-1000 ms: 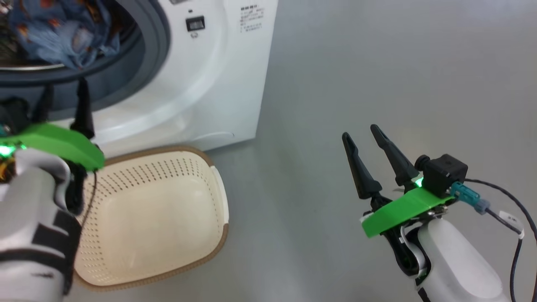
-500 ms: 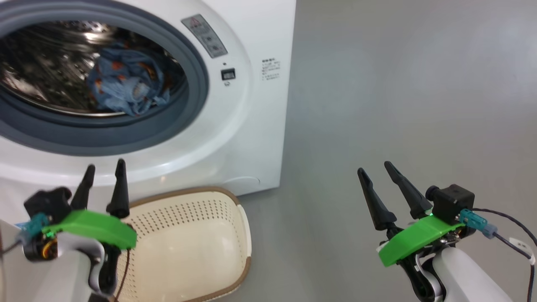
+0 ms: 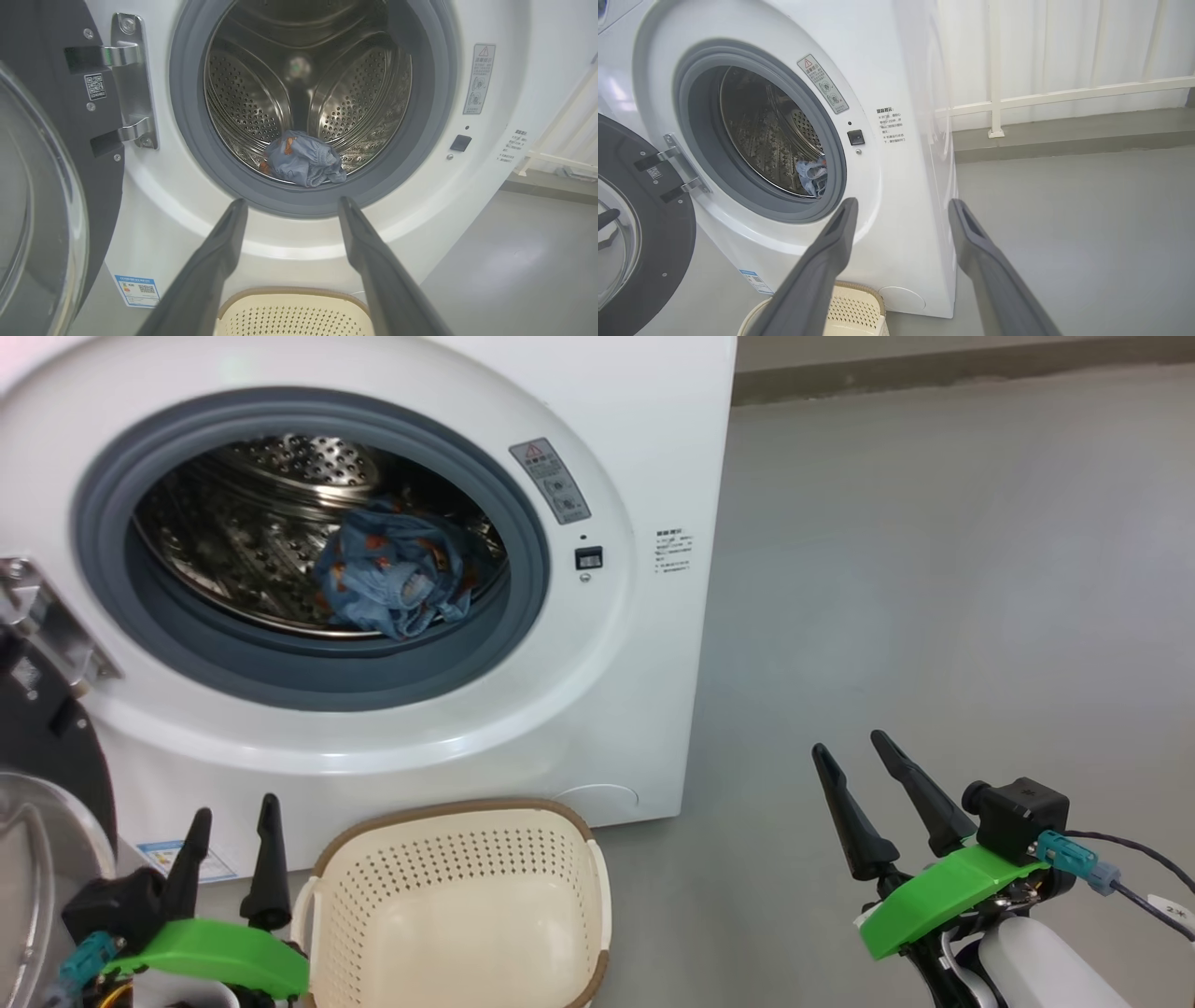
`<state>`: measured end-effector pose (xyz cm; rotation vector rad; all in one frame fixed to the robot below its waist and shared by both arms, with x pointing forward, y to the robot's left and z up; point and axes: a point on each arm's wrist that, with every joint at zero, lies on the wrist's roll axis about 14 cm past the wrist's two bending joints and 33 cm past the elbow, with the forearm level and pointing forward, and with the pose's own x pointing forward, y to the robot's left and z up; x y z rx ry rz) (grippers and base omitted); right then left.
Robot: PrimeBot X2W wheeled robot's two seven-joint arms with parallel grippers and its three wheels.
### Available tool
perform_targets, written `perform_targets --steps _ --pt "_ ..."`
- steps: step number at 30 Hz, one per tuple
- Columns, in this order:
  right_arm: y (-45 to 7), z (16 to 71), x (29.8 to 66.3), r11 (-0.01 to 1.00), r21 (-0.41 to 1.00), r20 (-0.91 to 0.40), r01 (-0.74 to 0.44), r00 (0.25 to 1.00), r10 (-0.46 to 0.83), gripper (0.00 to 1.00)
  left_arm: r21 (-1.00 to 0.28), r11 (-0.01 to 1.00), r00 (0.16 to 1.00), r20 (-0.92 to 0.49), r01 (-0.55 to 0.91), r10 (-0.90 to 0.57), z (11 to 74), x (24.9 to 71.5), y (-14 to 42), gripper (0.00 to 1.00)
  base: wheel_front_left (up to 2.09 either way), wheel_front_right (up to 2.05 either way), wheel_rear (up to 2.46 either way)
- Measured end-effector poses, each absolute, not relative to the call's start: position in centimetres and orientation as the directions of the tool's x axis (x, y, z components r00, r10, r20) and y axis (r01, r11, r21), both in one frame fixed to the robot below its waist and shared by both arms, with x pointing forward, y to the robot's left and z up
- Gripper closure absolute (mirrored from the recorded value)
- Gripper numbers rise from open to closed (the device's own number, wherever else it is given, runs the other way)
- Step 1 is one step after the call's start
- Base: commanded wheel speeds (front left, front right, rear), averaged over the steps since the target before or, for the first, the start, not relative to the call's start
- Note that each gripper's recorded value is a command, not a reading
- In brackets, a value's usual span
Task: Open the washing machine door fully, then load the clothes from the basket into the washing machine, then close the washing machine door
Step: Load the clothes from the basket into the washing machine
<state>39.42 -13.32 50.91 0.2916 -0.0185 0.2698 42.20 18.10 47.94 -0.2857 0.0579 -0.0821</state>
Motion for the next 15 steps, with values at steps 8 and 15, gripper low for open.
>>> perform_targets --steps 8,15 --pt "-13.2 51.8 39.4 0.92 0.271 0.081 -0.282 0.959 0.27 0.0 -0.32 0.946 0.998 -0.02 0.049 -0.058 48.4 40.8 18.2 0.0 0.0 0.0 0.0" --pt "-14.1 52.0 39.3 0.927 0.261 0.083 -0.268 0.963 0.255 0.0 -0.337 0.941 0.999 -0.016 0.04 -0.048 48.4 40.6 17.9 0.0 0.0 0.0 0.0"
